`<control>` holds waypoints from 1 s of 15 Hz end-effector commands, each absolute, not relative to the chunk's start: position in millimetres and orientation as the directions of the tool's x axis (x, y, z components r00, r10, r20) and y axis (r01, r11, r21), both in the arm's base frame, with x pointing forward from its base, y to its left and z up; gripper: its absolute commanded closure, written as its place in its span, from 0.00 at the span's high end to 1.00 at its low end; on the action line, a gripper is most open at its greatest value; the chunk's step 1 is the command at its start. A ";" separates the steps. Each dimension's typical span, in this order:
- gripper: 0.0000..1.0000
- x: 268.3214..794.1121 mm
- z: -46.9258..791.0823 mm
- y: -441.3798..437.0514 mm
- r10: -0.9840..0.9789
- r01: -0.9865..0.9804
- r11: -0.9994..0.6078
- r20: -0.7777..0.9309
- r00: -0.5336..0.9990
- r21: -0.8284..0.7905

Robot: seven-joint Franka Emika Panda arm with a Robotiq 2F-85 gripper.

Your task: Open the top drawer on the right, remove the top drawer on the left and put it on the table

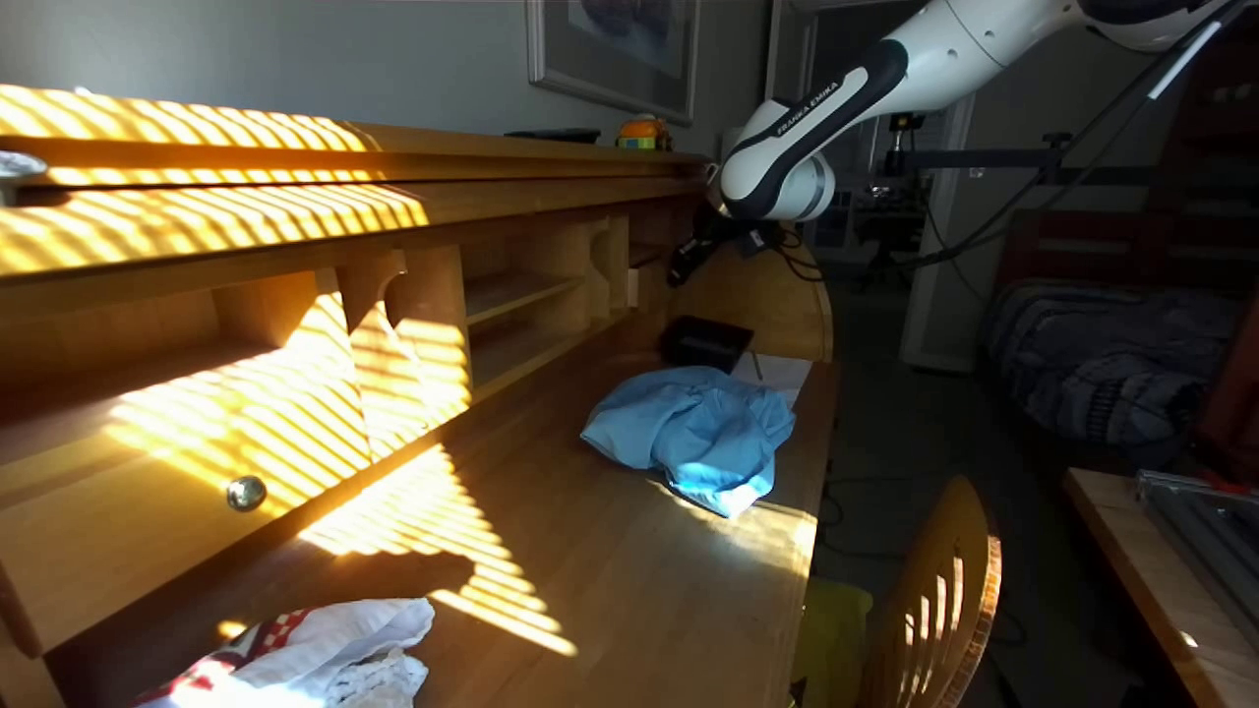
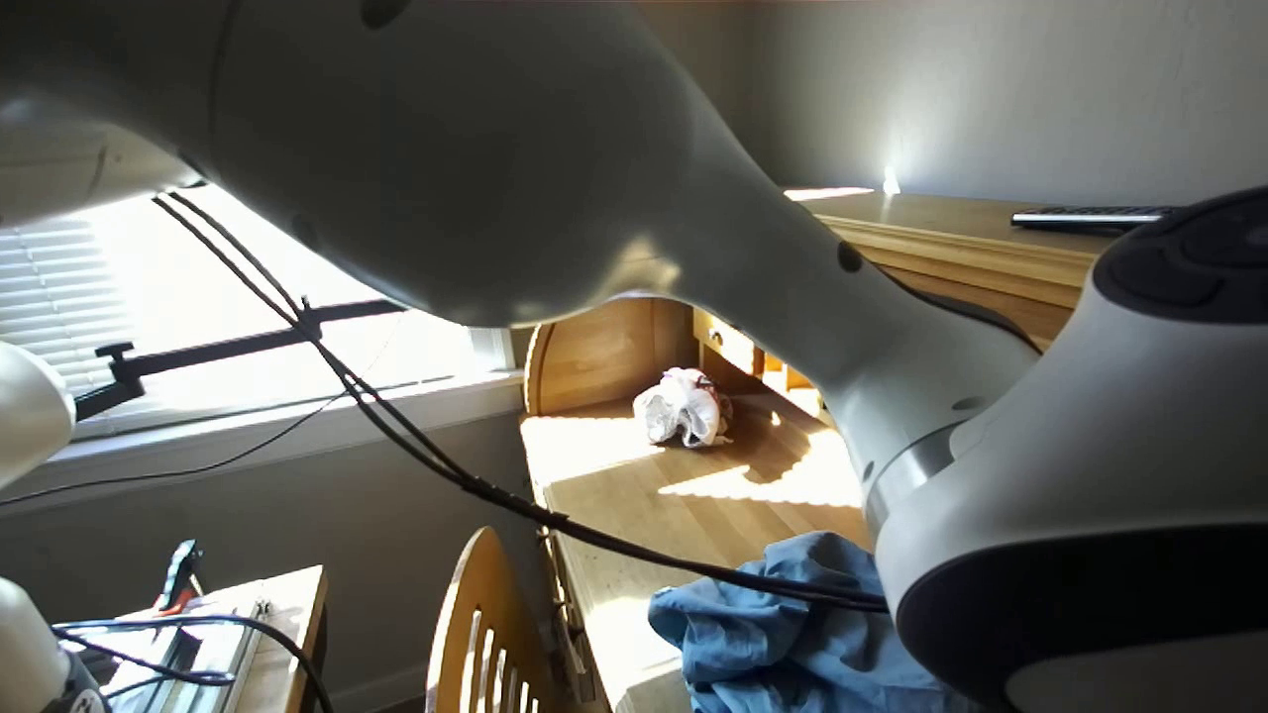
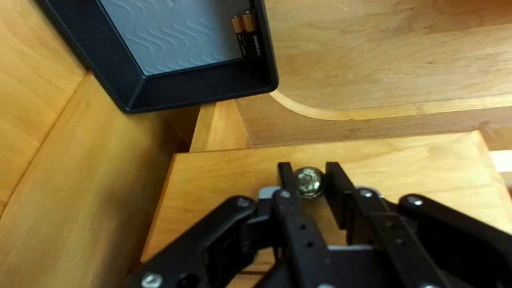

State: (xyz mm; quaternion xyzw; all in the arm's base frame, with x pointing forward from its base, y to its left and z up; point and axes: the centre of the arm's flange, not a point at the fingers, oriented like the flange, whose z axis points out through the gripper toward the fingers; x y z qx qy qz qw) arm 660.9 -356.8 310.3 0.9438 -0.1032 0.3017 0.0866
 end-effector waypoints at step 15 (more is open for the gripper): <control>0.06 615.0 299.2 -354.1 -0.160 -0.246 -0.964 0.516 0.842 0.102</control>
